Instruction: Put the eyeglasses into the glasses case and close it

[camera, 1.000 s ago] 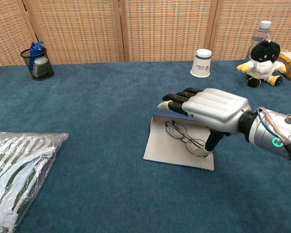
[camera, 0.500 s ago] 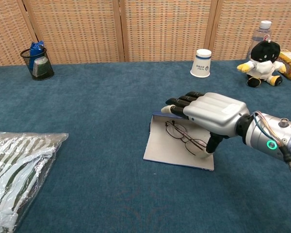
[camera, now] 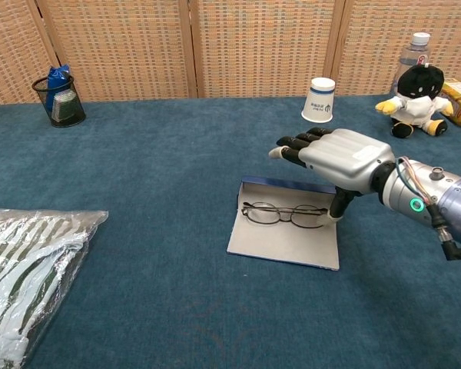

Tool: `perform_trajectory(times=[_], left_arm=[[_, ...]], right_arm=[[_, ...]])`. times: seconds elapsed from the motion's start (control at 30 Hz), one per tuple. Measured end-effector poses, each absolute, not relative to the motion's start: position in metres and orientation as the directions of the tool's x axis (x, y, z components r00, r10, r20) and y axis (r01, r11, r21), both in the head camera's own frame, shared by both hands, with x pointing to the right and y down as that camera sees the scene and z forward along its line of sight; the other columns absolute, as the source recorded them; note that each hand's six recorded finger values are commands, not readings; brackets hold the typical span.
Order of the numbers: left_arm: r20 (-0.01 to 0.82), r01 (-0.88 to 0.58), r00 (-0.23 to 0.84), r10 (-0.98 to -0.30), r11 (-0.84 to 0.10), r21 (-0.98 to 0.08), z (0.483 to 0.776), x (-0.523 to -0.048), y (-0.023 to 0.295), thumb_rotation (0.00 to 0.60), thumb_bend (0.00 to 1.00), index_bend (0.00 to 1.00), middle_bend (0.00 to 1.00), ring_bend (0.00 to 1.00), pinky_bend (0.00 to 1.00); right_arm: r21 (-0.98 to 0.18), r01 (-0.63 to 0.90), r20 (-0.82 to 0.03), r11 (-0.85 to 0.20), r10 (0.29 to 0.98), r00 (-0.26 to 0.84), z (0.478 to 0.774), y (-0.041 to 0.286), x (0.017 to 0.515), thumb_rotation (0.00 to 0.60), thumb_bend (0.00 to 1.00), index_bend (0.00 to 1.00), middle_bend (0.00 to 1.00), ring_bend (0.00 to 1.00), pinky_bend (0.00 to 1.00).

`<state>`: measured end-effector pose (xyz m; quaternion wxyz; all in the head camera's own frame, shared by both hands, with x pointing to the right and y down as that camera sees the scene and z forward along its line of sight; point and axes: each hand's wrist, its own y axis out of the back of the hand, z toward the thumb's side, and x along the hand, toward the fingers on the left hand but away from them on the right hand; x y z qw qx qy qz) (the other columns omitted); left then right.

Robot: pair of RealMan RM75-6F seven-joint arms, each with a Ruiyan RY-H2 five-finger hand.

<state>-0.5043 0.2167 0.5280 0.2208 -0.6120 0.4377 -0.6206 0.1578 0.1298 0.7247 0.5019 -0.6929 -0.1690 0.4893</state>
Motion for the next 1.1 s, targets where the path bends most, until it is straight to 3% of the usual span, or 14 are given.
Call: perform_trajectory(times=[0.53, 1.1], left_arm=[[0.567, -0.257, -0.153, -0.809, -0.522, -0.814, 0.529, -0.503, 0.217, 0.600, 0.17, 0.00, 0.00, 0.00, 0.00], [0.567, -0.270, -0.175, -0.805, -0.515, -0.814, 0.528, -0.511, 0.217, 0.600, 0.17, 0.00, 0.00, 0.00, 0.00]], right_arm=[[-0.863, -0.212, -0.499, -0.458, 0.712, 0.494, 0.712, 0.134, 0.136, 0.600, 0.00, 0.00, 0.00, 0.00, 0.00], [-0.842, -0.212, -0.535, -0.495, 0.724, 0.436, 0.732, 0.118, 0.112, 0.600, 0.00, 0.00, 0.00, 0.00, 0.00]])
